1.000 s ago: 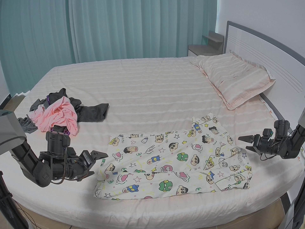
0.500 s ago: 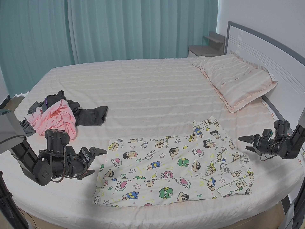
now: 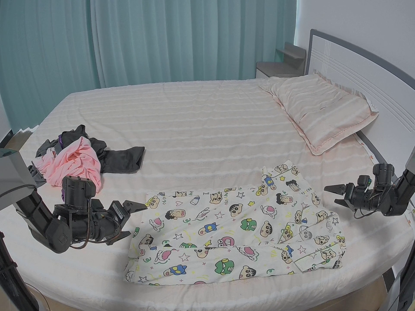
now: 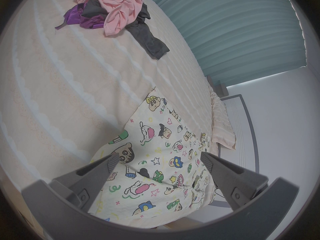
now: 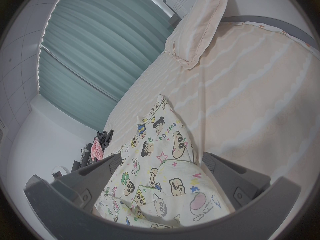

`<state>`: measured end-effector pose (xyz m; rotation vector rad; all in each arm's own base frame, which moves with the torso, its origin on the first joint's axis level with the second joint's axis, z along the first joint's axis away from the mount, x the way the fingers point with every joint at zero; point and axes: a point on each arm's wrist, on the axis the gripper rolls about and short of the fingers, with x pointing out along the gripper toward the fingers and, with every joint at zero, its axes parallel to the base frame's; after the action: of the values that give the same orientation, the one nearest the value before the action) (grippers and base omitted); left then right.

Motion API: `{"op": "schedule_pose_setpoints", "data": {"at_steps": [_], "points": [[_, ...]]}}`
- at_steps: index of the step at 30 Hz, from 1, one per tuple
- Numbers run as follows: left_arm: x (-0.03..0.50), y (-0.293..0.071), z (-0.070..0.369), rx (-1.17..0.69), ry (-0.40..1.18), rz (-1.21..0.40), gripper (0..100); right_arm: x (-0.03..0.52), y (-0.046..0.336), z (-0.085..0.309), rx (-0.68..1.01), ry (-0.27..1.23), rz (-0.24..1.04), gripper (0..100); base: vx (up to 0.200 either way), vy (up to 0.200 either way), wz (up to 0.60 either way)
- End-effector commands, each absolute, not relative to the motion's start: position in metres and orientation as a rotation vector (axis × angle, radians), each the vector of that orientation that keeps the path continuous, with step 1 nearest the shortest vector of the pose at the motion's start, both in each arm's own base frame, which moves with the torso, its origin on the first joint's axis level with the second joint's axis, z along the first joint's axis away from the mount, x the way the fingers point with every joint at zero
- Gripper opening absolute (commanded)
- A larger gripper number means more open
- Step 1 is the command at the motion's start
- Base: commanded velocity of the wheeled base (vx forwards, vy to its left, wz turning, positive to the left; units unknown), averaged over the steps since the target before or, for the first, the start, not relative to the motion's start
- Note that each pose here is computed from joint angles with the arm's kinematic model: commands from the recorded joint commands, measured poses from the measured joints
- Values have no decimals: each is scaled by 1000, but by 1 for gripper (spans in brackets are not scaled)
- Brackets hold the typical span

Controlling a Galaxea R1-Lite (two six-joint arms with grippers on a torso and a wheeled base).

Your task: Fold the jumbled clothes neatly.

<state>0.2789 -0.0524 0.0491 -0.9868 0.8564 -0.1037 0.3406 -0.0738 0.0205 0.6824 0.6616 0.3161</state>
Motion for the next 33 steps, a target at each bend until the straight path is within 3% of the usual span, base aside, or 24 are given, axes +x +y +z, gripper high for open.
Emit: {"op": "schedule_pose_setpoints", "data": {"at_steps": [1,7,13,24,30,33], "points": [[278,-54,47,-984,867,-104,100,341,-74,21,682,661,317,100,0,-200,0],[270,-58,37,-906,912,-127,100,340,-73,20,682,663,317,100,0,-67,0],[264,-45,27,-668,900,-179,100,336,-72,19,685,674,317,100,0,0,0],[259,-41,27,-631,900,-190,100,335,-72,18,687,678,320,100,0,0,0],[252,-40,23,-646,927,-174,100,334,-71,18,687,681,320,100,-200,0,0],[253,-40,24,-646,920,-177,100,334,-71,17,687,683,321,100,0,0,0]]}}
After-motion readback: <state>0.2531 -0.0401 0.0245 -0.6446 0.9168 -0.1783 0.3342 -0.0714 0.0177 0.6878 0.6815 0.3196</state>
